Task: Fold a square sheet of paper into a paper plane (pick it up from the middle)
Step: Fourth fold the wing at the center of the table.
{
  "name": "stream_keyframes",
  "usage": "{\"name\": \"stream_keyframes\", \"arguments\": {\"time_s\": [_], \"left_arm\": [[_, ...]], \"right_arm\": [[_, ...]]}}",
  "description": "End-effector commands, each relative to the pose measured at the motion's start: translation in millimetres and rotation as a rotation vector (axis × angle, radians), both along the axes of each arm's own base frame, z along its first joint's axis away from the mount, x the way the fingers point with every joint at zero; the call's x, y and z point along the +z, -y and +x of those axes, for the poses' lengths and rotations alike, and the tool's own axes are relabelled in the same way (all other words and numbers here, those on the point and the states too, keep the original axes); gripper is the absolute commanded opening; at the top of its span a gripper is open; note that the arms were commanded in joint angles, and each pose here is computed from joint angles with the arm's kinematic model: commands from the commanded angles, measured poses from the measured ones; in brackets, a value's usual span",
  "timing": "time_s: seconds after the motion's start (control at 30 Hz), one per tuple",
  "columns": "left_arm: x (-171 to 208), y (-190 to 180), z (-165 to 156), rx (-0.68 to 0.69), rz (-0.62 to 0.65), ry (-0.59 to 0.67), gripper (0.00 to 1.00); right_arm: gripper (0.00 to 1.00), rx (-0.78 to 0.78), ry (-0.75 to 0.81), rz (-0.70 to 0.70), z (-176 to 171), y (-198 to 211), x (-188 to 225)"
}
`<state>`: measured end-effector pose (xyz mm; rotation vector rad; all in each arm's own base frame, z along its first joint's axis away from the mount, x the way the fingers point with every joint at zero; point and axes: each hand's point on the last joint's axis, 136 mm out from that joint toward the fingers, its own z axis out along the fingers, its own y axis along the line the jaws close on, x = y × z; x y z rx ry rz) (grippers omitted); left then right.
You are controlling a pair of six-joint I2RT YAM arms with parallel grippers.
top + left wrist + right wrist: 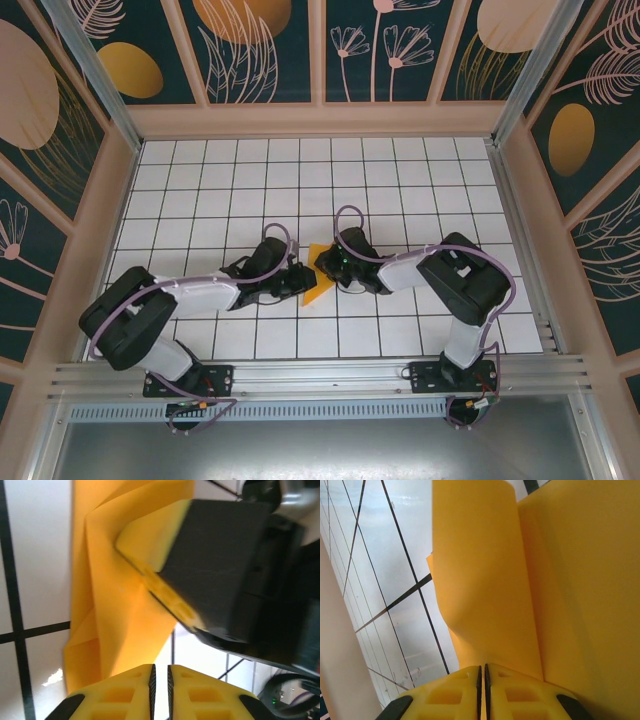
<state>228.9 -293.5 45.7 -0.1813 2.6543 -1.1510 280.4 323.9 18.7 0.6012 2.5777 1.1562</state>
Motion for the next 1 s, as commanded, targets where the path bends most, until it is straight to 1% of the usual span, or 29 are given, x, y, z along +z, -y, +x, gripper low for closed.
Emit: {"name": "stream_keyframes", "arguments": {"time_s": [0.0, 0.13, 0.2, 0.33, 0.47, 0.63, 0.77, 0.87, 0.9, 0.97], "left_arm": [[-10.1, -0.3, 5.5, 0.029, 0.004, -0.001, 0.18], [-30.5, -10.8, 1.8, 0.045, 0.067, -0.032, 0.17], [-42.6, -20.0, -6.9, 0.052, 0.101, -0.061, 0.15], [-59.9, -33.6, -25.7, 0.037, 0.124, -0.102, 0.15], [-73.3, -38.2, -41.1, -0.010, 0.144, -0.142, 0.12], [-81.4, -43.9, -46.8, -0.019, 0.172, -0.159, 0.11], [-75.7, -35.3, -44.4, -0.047, 0.144, -0.145, 0.12], [-72.2, -30.4, -42.6, -0.063, 0.132, -0.136, 0.12], [-72.8, -31.0, -42.0, -0.060, 0.138, -0.137, 0.12], [-74.9, -32.4, -42.6, -0.060, 0.151, -0.143, 0.12]], "right_arm": [[0.15, 0.041, -0.147, -0.143, -35.6, 18.9, -46.2], [0.15, 0.054, -0.135, -0.145, -34.0, 17.4, -43.5], [0.15, 0.060, -0.116, -0.149, -31.3, 17.5, -39.2], [0.16, 0.096, -0.063, -0.150, -20.3, 14.4, -27.2], [0.18, 0.165, 0.025, -0.119, -5.4, 6.0, -3.9], [0.19, 0.239, 0.169, -0.061, 11.5, 3.2, 41.5], [0.14, 0.308, 0.242, -0.035, 9.6, 0.9, 64.0], [0.08, 0.364, 0.229, -0.003, -1.3, -7.7, 61.0], [0.04, 0.386, 0.221, 0.010, -6.6, -12.6, 58.1], [0.01, 0.406, 0.201, 0.011, -13.4, -19.7, 50.0]]}}
